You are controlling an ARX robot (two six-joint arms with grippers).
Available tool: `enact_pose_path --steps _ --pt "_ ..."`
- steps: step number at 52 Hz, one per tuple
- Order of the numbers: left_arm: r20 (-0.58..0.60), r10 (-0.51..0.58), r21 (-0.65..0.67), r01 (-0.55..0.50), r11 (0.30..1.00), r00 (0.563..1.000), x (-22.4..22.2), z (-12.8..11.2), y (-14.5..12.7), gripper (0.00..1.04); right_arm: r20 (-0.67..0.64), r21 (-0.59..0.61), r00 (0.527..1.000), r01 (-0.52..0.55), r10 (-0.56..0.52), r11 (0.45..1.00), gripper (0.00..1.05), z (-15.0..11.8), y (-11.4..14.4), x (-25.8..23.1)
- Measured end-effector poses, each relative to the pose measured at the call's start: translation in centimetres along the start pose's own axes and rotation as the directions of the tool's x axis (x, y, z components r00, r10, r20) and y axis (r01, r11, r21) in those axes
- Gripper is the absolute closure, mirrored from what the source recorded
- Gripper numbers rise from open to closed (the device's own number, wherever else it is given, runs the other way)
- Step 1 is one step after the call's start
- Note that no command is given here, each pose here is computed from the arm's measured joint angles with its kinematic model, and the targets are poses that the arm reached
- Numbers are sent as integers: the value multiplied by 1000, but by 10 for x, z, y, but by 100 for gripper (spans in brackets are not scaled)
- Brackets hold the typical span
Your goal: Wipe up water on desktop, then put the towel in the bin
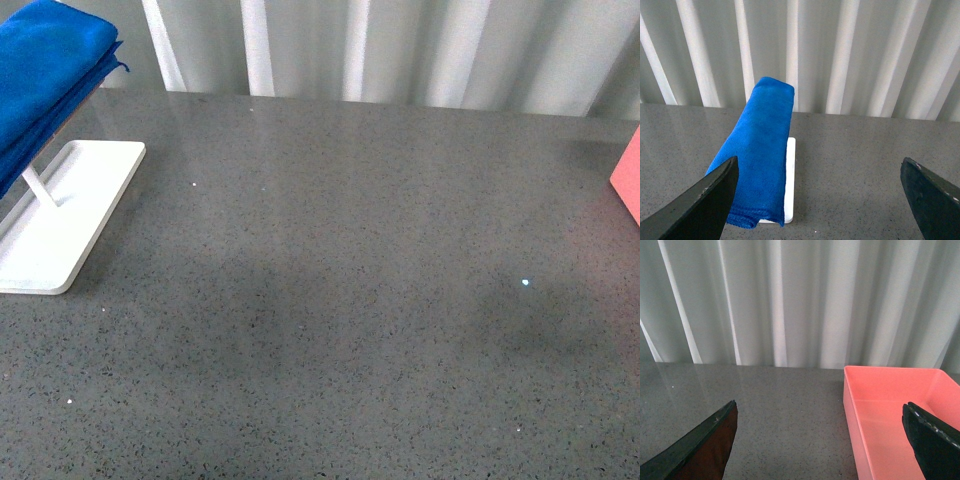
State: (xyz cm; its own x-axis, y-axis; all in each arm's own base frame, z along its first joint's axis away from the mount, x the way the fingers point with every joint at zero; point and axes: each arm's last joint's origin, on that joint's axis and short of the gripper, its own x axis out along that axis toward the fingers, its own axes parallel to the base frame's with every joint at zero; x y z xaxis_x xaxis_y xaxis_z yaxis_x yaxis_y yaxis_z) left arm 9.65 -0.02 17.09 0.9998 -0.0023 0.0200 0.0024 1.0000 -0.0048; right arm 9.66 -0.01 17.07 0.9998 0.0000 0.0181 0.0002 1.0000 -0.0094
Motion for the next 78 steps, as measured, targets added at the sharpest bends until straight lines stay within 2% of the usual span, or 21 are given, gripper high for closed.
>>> enact_pose_path --steps 53,56,58,62,66,73,78 --pt "-2 -2 0 2 1000 1000 0 0 0 7 0 0 1000 0 0 1000 7 0 0 0" --pt "-121 -51 -73 42 996 991 0 -2 -1 7 0 0 1000 0 0 1000 7 0 0 0" --pt "-236 -57 -127 27 992 970 1 -2 -1 7 0 0 1000 0 0 1000 7 0 0 0" --pt "-323 -58 -176 1 984 945 3 1 -1 7 0 0 1000 -1 1 1000 7 0 0 0" --pt "-302 -88 -204 26 979 949 11 14 -1 7 0 0 1000 0 0 1000 7 0 0 0" --pt "-144 -126 -116 110 987 982 57 78 6 7 0 0 1000 -2 2 1000 7 0 0 0" --pt "-171 -124 -54 116 992 977 101 105 10 7 0 0 1000 0 0 1000 7 0 0 0"
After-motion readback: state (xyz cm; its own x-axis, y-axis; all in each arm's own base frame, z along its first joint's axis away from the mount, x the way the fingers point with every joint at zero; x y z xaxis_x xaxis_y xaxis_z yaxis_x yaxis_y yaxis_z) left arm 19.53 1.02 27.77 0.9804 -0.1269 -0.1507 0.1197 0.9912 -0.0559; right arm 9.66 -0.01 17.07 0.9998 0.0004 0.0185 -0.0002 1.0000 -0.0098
